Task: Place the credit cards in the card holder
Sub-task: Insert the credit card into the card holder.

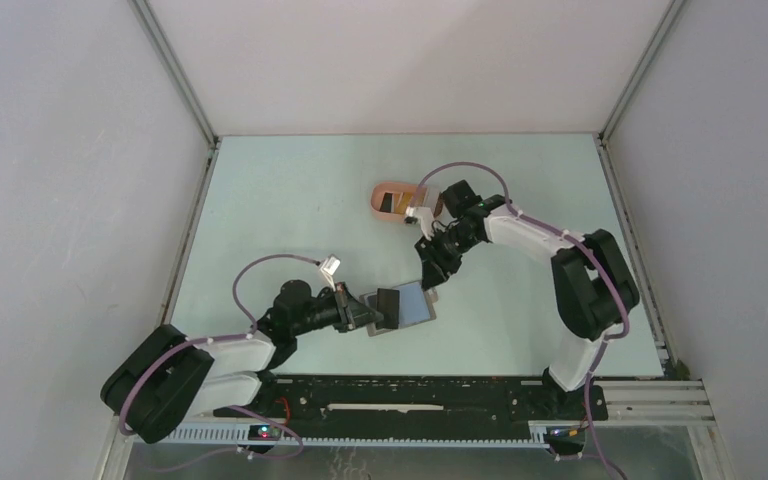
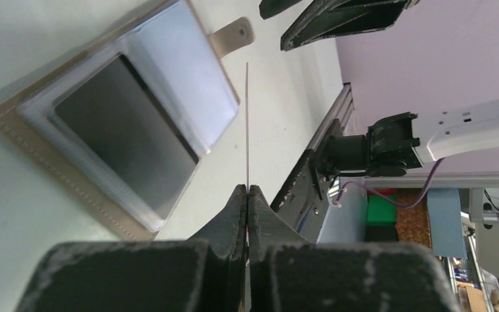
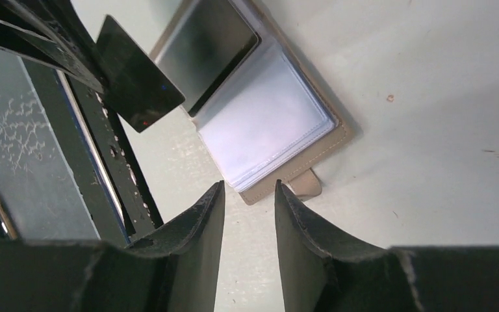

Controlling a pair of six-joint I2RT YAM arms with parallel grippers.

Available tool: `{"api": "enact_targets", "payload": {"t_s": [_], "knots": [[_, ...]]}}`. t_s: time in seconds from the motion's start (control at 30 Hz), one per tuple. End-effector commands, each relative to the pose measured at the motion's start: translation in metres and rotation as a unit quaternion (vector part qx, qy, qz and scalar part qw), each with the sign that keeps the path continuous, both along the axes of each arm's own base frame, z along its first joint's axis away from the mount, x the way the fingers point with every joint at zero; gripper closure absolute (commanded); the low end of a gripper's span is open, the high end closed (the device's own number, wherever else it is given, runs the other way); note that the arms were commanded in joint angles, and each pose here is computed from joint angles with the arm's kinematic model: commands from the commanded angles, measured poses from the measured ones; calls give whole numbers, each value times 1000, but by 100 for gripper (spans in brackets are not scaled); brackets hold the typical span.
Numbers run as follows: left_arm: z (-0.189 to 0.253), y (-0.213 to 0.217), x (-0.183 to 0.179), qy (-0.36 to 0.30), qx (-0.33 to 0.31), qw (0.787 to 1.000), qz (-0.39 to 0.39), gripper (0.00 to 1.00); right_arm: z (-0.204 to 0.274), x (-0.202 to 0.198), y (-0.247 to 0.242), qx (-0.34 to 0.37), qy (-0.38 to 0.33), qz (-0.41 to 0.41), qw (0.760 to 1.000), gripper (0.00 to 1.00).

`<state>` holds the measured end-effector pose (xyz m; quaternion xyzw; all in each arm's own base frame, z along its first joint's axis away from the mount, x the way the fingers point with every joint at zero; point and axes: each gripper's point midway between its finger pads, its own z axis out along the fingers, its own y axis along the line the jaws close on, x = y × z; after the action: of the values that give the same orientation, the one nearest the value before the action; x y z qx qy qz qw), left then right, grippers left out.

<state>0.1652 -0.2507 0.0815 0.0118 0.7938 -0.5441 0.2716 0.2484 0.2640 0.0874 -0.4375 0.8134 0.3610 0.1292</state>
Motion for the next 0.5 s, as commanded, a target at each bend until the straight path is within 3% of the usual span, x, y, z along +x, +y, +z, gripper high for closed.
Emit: {"api": "enact_targets", "payload": {"t_s": [0.0, 0.1, 0.47], "knots": [[-5, 1, 11, 21, 26, 999, 21, 100, -8, 1, 13, -22, 11, 2, 1000, 58], [-9, 1, 14, 39, 32, 998, 22, 100, -18, 0, 17, -35, 24, 4, 999, 58], [-23, 1, 26, 87, 29, 995, 28, 100, -47, 2, 15, -88, 45, -5, 995, 76]]}}
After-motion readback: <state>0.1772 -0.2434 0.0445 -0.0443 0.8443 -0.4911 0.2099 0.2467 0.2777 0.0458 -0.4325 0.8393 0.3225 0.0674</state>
